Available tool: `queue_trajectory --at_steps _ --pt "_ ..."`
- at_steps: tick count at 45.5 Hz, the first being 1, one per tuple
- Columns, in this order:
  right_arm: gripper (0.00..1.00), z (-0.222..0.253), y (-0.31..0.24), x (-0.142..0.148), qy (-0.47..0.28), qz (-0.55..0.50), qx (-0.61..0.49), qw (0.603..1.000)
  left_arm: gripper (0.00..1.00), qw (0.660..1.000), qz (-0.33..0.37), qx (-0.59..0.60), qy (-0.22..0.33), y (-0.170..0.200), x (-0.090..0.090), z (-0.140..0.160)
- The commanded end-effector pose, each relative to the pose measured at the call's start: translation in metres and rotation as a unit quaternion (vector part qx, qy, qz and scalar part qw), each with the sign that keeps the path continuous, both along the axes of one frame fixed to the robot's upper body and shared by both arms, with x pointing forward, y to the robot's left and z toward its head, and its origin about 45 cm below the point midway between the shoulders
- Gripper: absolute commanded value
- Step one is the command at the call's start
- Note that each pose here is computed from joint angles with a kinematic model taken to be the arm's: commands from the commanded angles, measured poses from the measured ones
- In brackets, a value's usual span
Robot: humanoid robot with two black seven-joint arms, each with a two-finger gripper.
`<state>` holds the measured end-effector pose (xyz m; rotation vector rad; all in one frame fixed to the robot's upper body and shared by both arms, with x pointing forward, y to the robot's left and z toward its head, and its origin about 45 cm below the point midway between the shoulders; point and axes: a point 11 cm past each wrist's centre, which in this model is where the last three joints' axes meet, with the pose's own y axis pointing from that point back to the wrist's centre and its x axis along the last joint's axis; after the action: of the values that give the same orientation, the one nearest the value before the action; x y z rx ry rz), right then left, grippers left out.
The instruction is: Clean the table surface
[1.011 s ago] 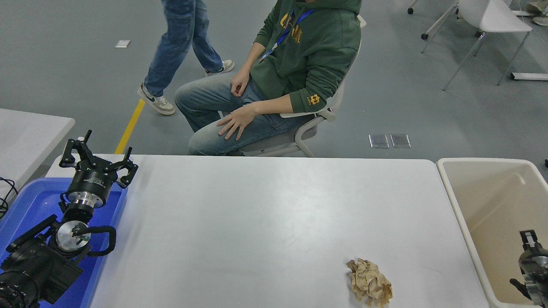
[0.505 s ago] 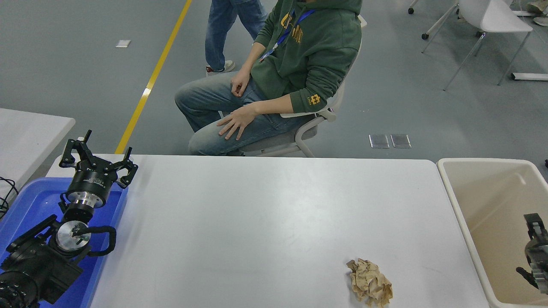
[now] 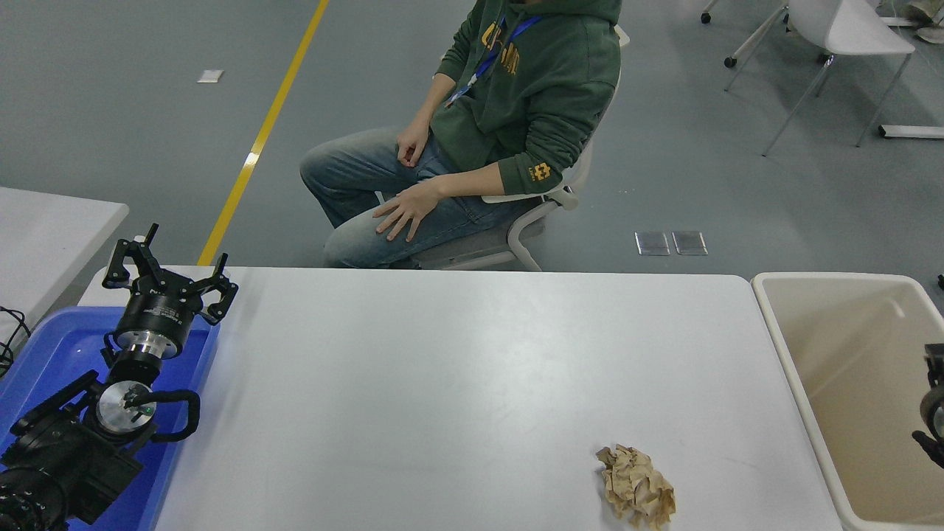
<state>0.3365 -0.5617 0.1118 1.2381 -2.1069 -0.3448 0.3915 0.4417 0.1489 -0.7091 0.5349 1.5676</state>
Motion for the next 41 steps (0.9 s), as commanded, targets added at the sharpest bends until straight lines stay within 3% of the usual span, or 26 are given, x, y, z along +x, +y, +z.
queue_trajectory --at_steps 1,8,20,33,41 --pt "1.00 0.040 0.030 0.033 -0.126 0.009 0.121 0.985 1.00 1.000 -0.001 0.000 0.000 0.000 0.000 0.000" --pt "1.00 0.064 0.061 0.054 -0.214 0.027 0.220 0.951 1.00 1.000 0.001 0.000 0.000 0.000 0.000 0.000" --pt "1.00 0.078 0.133 0.071 -0.269 0.139 0.347 0.888 1.00 1.000 0.000 0.000 0.000 0.000 0.000 0.000" --pt "1.00 0.078 0.174 0.077 -0.348 0.185 0.389 0.833 1.00 1.000 -0.001 0.000 0.000 0.000 0.000 0.000" --pt "1.00 0.057 0.170 0.075 -0.373 0.154 0.379 0.833 1.00 1.000 -0.001 0.000 0.000 0.000 0.000 0.000"
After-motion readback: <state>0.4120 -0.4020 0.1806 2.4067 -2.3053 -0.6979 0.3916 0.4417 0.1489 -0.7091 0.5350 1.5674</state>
